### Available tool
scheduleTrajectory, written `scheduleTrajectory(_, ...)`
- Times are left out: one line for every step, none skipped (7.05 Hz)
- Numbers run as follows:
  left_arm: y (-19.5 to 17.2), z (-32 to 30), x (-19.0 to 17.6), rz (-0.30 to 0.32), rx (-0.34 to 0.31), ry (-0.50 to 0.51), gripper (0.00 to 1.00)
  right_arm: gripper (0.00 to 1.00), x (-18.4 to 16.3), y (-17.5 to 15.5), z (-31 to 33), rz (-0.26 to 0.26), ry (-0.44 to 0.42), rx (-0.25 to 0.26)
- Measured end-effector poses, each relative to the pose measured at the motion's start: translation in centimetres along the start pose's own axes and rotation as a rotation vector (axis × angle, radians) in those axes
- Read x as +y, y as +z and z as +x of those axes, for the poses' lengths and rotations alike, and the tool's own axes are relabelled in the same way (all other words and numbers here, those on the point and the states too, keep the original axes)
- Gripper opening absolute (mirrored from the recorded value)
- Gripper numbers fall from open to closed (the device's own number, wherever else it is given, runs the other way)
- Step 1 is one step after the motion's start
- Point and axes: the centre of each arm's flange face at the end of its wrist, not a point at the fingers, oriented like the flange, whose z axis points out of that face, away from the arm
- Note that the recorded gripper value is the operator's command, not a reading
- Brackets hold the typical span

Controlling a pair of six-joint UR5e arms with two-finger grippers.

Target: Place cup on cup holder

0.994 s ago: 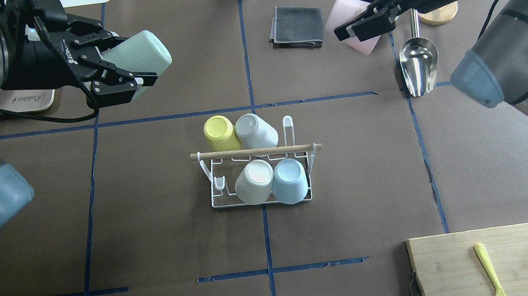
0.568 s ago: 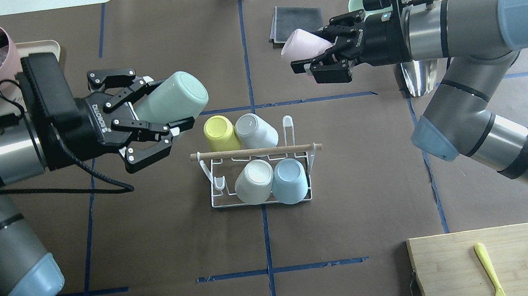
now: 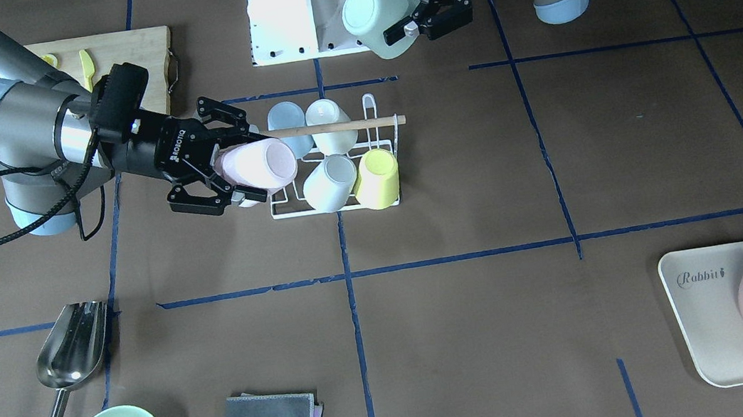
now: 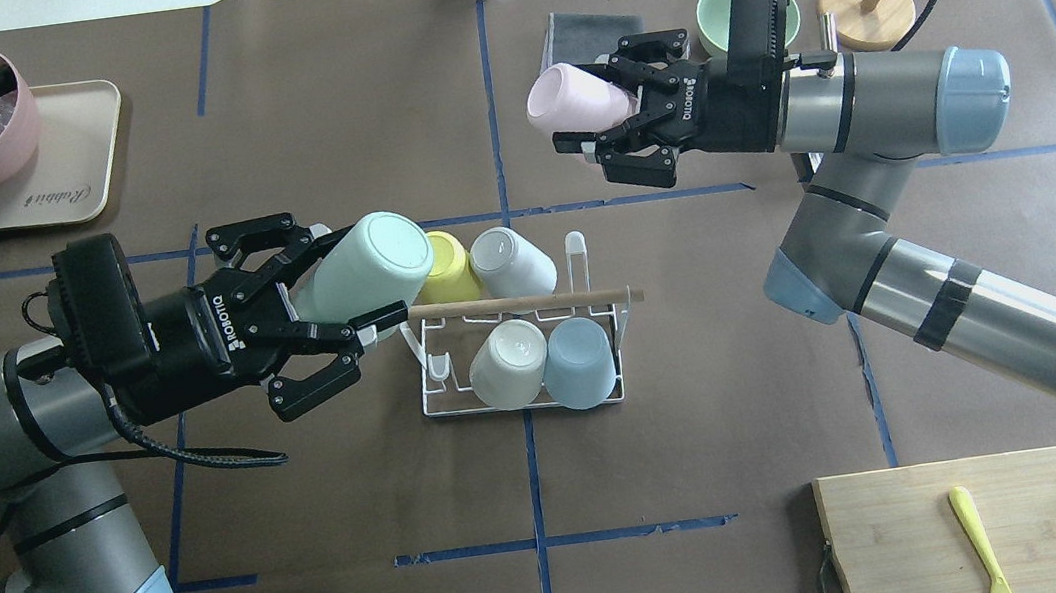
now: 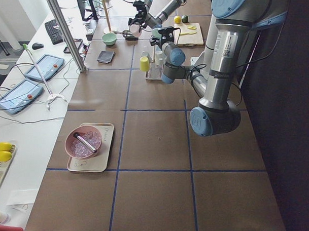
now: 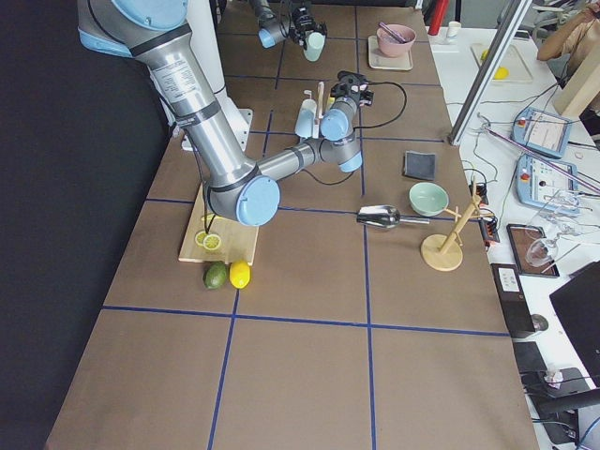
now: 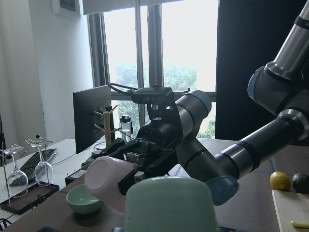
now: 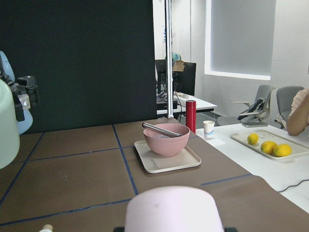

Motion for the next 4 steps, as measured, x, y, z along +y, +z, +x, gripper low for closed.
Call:
scheduleTrajectory(-0.1,0.3,2.4,0.028,0.021,0.026,0.05,0.00,0.6,0.9,-0.4,0.029,-0.027,-0.011)
scheduleTrajectory(-0.1,0.8,3.9,0.048,0.039,0.058,0.05,0.00,1.4,1.5,-1.2,0.037,-0.053,-0.022)
scheduleTrajectory(0.1,1.1,4.5,0.062,0.048,0.090,0.06,0.00,2.3,1.8,-2.1,0.032,-0.073,-0.034)
scheduleTrajectory(0.8,1.2,4.9,0.068,0.050,0.131,0.07,0.00,3.3,2.1,-2.9,0.023,-0.083,-0.045)
